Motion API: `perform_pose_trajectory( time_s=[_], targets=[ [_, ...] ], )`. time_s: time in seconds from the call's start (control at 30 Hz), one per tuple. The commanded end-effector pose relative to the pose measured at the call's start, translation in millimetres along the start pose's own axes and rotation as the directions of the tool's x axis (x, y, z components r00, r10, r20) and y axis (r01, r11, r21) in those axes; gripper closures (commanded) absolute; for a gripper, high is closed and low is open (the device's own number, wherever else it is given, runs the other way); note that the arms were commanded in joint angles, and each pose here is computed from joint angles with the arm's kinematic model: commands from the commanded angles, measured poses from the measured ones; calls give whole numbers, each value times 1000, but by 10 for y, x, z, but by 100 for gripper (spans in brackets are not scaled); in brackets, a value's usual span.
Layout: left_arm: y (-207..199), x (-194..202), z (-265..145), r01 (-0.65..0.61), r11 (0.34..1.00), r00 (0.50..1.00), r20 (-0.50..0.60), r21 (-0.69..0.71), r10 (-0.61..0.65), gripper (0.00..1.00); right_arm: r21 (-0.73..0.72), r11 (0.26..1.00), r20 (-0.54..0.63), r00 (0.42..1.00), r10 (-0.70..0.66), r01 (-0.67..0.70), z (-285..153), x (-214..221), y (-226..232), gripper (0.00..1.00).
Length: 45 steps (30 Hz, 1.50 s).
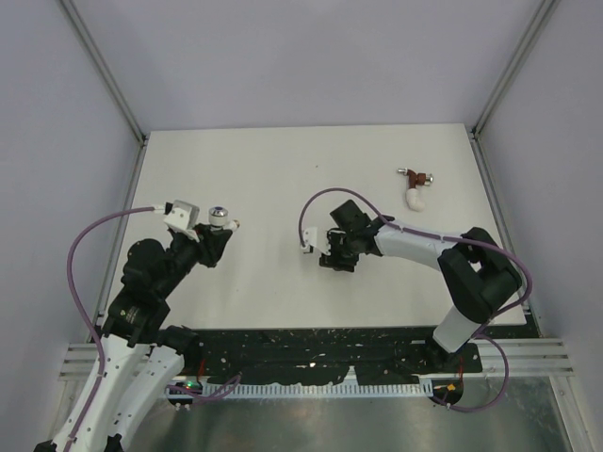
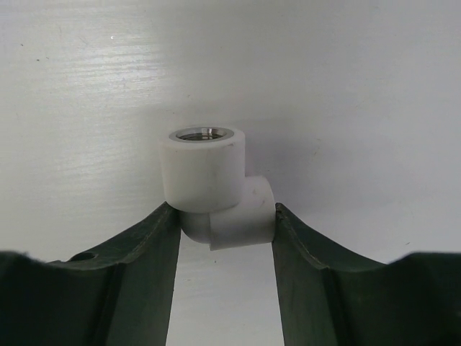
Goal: Install the water faucets
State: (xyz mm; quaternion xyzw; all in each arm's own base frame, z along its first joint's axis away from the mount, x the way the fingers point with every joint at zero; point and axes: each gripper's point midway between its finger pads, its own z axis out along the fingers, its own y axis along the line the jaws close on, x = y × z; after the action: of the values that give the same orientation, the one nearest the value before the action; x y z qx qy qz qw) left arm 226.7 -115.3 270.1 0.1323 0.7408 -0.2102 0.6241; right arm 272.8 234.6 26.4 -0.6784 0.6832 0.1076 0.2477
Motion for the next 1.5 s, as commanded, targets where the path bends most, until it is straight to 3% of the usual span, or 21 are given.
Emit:
perform_pose_trajectory(
  time_s=[0.0, 0.3, 0.5, 0.63, 0.7, 1.03, 1.47],
  targets=[
    [-140, -229, 19, 1, 998, 997, 83, 70, -7, 100, 82, 997, 80, 996, -24, 17, -250, -352, -126, 75],
    [-593, -242, -26, 182, 937, 980, 25, 297, -198, 100, 282, 958, 242, 962, -127, 55, -798, -902, -89, 85],
    [-915, -277, -78, 345, 822, 931, -57, 453, -360, 100, 450, 891, 397, 882, -255, 55, -1280, -1324, -48, 87],
    [-1034, -283, -75, 439, 743, 886, -105, 504, -452, 100, 544, 838, 436, 838, -329, 46, -1561, -1493, -48, 87],
    [-1076, -295, -65, 486, 705, 858, -128, 517, -497, 100, 582, 811, 429, 824, -370, 61, -1661, -1559, -28, 88],
    [-1183, -179, 12, 674, 590, 726, -250, 444, -641, 100, 779, 613, 209, 868, -450, 130, -1879, -1548, -69, 94],
    [-1201, -197, 109, 783, 477, 597, -270, 399, -755, 100, 857, 513, 264, 812, -521, 50, -2119, -1689, 7, 95]
  ],
)
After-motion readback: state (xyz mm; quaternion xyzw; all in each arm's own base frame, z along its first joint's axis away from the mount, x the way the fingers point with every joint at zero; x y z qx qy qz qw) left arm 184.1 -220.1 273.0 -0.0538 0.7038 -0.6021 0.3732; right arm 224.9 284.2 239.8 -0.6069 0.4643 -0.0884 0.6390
